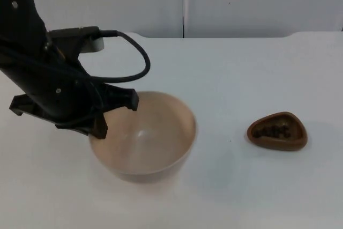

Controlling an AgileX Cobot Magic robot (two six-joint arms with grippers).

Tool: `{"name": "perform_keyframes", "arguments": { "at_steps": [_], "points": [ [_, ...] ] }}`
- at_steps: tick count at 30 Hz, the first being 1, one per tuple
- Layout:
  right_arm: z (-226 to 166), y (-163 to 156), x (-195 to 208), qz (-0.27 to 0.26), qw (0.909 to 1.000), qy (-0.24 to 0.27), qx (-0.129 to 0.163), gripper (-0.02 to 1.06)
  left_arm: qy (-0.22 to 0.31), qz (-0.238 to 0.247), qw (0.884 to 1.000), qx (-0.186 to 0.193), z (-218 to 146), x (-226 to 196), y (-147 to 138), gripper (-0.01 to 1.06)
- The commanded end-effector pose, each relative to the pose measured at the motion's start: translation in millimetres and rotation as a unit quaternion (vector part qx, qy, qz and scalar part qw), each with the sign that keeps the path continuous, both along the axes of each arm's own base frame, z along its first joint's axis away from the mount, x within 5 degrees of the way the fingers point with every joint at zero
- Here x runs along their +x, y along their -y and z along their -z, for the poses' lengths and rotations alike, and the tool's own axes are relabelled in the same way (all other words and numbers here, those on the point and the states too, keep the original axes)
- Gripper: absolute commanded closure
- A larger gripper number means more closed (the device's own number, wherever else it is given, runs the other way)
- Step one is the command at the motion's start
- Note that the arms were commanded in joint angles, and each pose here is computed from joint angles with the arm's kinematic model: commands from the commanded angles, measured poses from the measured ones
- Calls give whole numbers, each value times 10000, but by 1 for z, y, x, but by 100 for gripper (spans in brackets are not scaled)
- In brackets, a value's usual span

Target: Pick up the bowl with the left hand and pour the coffee beans from the cup into the bowl with the right hand.

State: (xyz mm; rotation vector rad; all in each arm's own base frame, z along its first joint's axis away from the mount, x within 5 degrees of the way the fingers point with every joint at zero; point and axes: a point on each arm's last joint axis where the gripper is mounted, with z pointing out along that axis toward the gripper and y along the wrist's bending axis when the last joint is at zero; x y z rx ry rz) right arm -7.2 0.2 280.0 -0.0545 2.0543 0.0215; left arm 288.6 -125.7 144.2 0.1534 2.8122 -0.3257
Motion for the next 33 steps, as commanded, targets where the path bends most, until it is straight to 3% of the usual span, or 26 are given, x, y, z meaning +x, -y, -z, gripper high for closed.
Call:
{"name": "perform_keyframes", "arguments": {
  "at_steps": [1,20,33],
  "points": [
    [0,0,0,30,10000,48,-41,-1,84,-64,9998,-189,-14,-5,2,105],
    [0,0,0,30,10000,48,-41,-1,49,433,9988,-215,-51,7,11,105],
    [0,0,0,30,10000,48,-41,-1,54,390,9990,206,-67,16,8,105]
  ]
}}
